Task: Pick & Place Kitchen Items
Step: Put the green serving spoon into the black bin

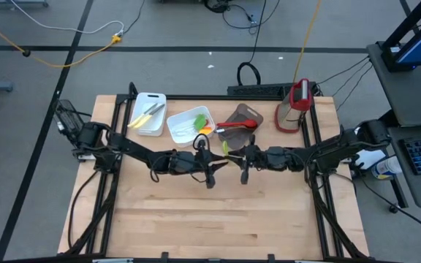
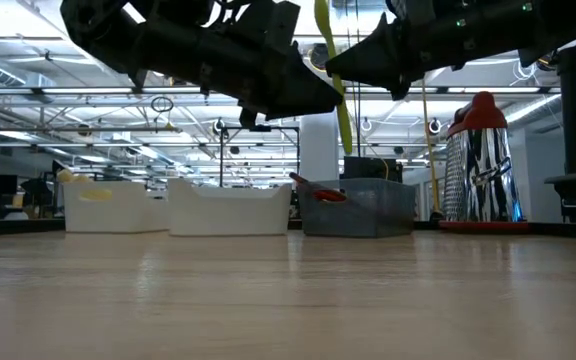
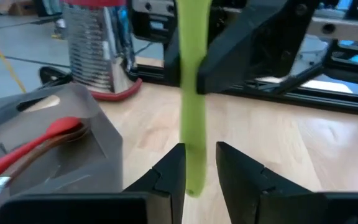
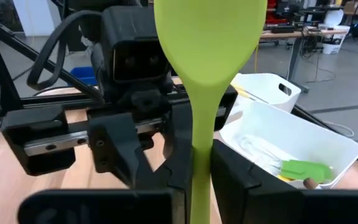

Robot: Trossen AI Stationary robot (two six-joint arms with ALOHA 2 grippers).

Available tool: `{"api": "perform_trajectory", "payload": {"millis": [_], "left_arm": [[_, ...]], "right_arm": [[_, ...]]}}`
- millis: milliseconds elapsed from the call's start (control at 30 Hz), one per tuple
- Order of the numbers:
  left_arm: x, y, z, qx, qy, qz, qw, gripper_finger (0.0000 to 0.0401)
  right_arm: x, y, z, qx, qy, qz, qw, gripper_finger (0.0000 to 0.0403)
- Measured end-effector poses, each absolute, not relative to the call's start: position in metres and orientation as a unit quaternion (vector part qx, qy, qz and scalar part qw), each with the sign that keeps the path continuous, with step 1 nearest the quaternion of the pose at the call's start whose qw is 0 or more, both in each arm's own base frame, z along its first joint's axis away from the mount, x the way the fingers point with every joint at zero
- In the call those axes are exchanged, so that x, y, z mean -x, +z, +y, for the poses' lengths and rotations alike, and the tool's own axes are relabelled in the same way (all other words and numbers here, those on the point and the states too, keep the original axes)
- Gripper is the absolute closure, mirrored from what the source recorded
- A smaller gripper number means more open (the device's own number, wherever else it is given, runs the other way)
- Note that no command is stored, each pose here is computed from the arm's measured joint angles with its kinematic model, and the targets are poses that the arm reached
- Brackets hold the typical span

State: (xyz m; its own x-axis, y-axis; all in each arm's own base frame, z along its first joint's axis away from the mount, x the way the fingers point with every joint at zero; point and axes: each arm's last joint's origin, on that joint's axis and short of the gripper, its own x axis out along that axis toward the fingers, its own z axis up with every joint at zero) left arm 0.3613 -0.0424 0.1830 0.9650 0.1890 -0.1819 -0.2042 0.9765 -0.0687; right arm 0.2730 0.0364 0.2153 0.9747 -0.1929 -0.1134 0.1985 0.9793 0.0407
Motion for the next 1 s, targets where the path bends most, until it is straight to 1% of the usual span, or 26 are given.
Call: {"api": "perform_trajectory", "payload": {"millis": [133,400,467,533,600,667,800,933,1000], "left_arm": [[-0.362,0.182,-0.044,0.040,0.073,0.092,0.992,0.0299],[-0.364,0.187,-0.032,0.043,0.086,0.068,0.993,0.0231],[-0.364,0.189,-0.028,0.046,0.079,0.057,0.994,0.0220],[-0.365,0.191,-0.026,0.053,0.071,0.048,0.995,0.0219],[-0.365,0.191,-0.024,0.060,0.070,0.047,0.995,0.0225],[-0.365,0.191,-0.022,0.061,0.073,0.048,0.994,0.0242],[-0.365,0.191,-0.022,0.060,0.073,0.049,0.994,0.0298],[-0.365,0.190,-0.023,0.058,0.072,0.054,0.994,0.0354],[-0.365,0.190,-0.023,0.064,0.073,0.056,0.994,0.0354]], "right_arm": [[-0.273,0.215,0.037,-0.014,-0.097,0.058,0.993,0.0368],[-0.274,0.220,0.036,-0.022,-0.095,0.032,0.995,0.0372],[-0.274,0.221,0.037,-0.019,-0.093,0.025,0.995,0.0369],[-0.274,0.225,0.037,-0.010,-0.093,0.009,0.996,0.0367],[-0.274,0.229,0.036,-0.007,-0.094,-0.009,0.995,0.0366],[-0.274,0.229,0.036,-0.007,-0.094,-0.013,0.995,0.0368],[-0.274,0.228,0.036,-0.004,-0.099,-0.005,0.995,0.0371],[-0.274,0.226,0.033,-0.014,-0.105,0.004,0.994,0.0364],[-0.274,0.224,0.031,-0.016,-0.108,0.012,0.994,0.0360]]}}
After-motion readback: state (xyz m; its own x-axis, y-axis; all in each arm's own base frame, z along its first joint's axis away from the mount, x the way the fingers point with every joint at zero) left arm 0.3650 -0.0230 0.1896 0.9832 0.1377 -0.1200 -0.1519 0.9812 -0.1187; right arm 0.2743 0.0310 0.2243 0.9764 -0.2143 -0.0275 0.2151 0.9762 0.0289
